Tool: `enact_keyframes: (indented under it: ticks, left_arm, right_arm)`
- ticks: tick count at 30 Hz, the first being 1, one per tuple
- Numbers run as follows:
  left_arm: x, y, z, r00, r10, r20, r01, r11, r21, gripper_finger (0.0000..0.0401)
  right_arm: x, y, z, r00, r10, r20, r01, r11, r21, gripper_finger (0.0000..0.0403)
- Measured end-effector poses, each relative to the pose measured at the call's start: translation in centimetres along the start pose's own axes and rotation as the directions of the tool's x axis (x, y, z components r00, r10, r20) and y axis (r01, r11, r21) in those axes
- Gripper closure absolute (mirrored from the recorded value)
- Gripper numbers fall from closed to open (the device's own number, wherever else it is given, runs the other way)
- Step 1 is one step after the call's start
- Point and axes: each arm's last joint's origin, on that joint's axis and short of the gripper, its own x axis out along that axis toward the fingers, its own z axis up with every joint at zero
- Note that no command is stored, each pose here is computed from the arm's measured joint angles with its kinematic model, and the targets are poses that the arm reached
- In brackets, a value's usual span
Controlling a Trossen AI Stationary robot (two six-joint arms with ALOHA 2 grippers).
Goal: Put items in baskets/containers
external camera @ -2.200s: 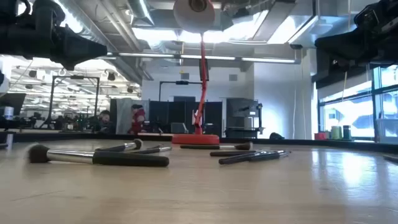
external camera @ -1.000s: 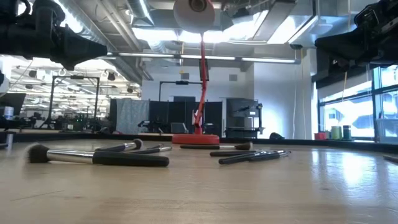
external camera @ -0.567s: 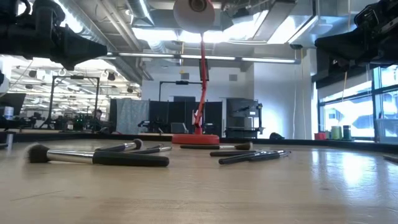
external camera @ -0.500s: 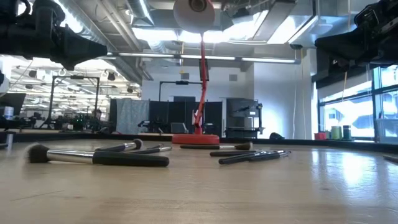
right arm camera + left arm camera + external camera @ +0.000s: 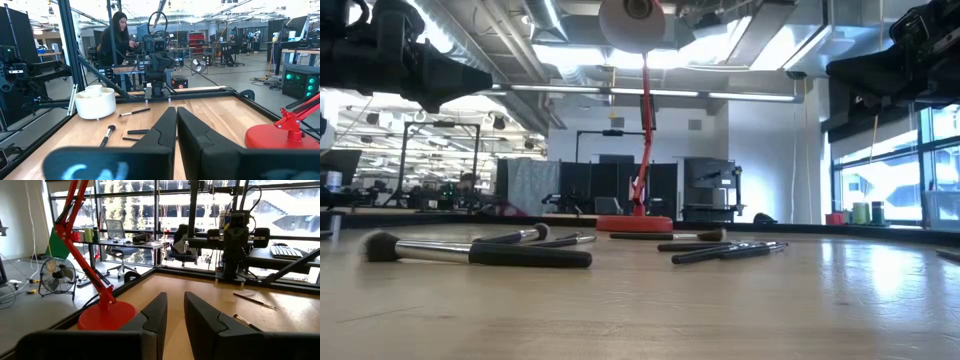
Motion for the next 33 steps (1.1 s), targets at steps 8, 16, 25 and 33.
enact_keyframes:
  ticks: [8,16,25,33]
  left_arm:
    - [0.0,0.0,0.0,1.000,0.000,0.000,0.000,1.000,0.000,0.0340]
    - [0.0,0.0,0.0,1.000,0.000,0.003,0.000,1.000,-0.002,0.0340]
    - [0.0,0.0,0.5,0.999,0.001,0.044,0.002,0.997,-0.083,0.0340]
    - [0.4,0.7,-0.2,0.985,0.169,-0.020,-0.168,0.984,0.062,0.0340]
  right_arm:
    - [0.0,0.0,0.0,1.000,0.000,0.000,0.000,1.000,0.000,0.0386]
    - [0.0,0.0,0.6,0.998,0.003,0.067,-0.005,1.000,0.025,0.0386]
    - [-0.2,0.2,1.9,0.979,0.050,0.199,-0.069,0.993,0.090,0.0386]
    - [0.4,-0.6,1.3,0.962,-0.241,0.128,0.215,0.958,0.189,0.0386]
